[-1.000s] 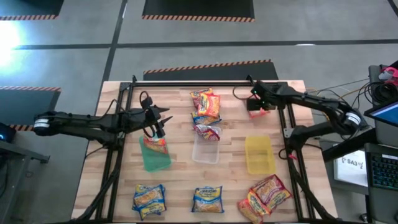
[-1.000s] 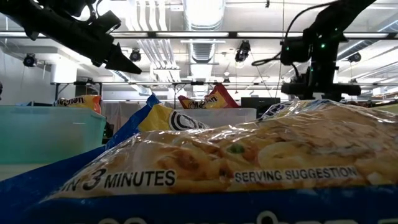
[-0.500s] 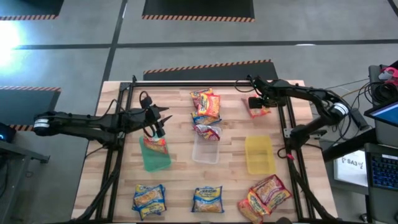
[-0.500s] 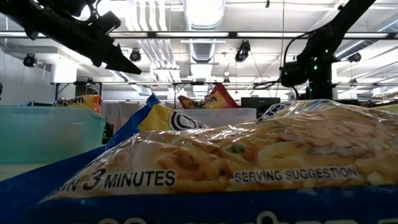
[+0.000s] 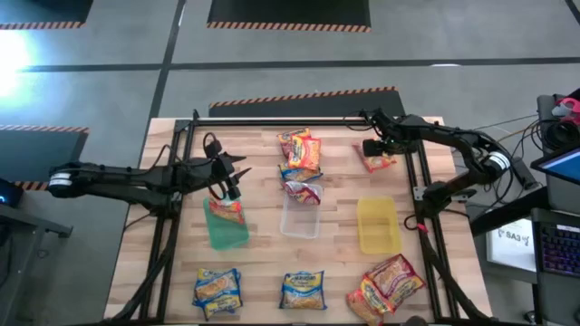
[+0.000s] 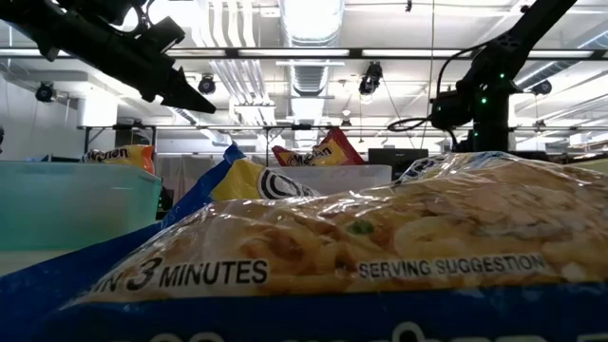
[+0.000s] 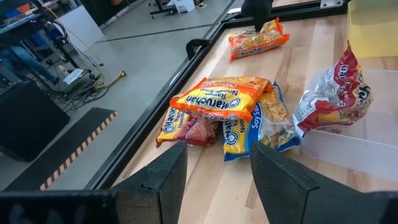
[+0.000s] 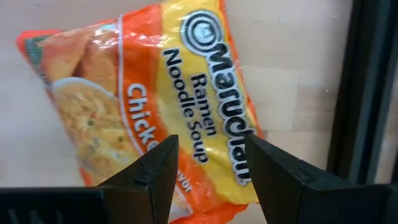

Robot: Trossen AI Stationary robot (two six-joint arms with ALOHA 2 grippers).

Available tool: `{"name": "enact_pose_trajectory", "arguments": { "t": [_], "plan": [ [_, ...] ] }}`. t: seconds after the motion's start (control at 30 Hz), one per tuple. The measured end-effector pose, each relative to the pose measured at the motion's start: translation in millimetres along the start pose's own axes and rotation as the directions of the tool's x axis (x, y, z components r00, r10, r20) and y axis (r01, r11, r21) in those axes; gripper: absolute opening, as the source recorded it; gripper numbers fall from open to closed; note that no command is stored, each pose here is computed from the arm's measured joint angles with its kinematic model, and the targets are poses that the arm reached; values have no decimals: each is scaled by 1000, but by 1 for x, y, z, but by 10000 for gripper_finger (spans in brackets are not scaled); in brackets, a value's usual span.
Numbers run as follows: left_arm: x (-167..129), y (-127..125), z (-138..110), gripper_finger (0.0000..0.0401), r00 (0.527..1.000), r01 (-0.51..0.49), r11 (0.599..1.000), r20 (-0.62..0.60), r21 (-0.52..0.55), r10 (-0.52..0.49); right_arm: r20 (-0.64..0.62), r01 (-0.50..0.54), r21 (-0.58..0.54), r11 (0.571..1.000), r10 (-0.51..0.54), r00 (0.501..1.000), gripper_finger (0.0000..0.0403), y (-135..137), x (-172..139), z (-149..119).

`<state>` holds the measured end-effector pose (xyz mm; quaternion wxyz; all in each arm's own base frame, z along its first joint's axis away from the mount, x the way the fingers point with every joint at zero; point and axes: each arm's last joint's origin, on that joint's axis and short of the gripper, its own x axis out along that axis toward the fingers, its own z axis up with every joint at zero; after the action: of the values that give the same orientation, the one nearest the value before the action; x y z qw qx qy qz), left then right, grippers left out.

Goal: Sort Maruchan noodles
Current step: Put the orange noodle pack into the green bin

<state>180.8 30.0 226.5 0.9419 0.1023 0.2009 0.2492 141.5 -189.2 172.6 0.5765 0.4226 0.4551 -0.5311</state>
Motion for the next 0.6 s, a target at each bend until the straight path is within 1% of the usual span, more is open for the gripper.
{"name": "enact_pose_trajectory", "arguments": {
  "t": [0.2,0.33,0.47,0.6],
  "plan": [
    [0,0,0,158,1000,0,1000,0,0,0,4,-18,-30,999,18,1000,176,13,9,-1],
    [0,0,0,158,1000,0,1000,0,-1,0,-49,-87,-62,994,85,995,176,23,13,-6],
    [0,0,0,158,1000,0,1000,0,-3,0,-110,-167,-105,980,156,982,176,33,12,-14],
    [0,0,0,158,1000,0,1000,0,-3,0,-103,-190,-135,972,177,979,176,38,6,-19]
  ]
}}
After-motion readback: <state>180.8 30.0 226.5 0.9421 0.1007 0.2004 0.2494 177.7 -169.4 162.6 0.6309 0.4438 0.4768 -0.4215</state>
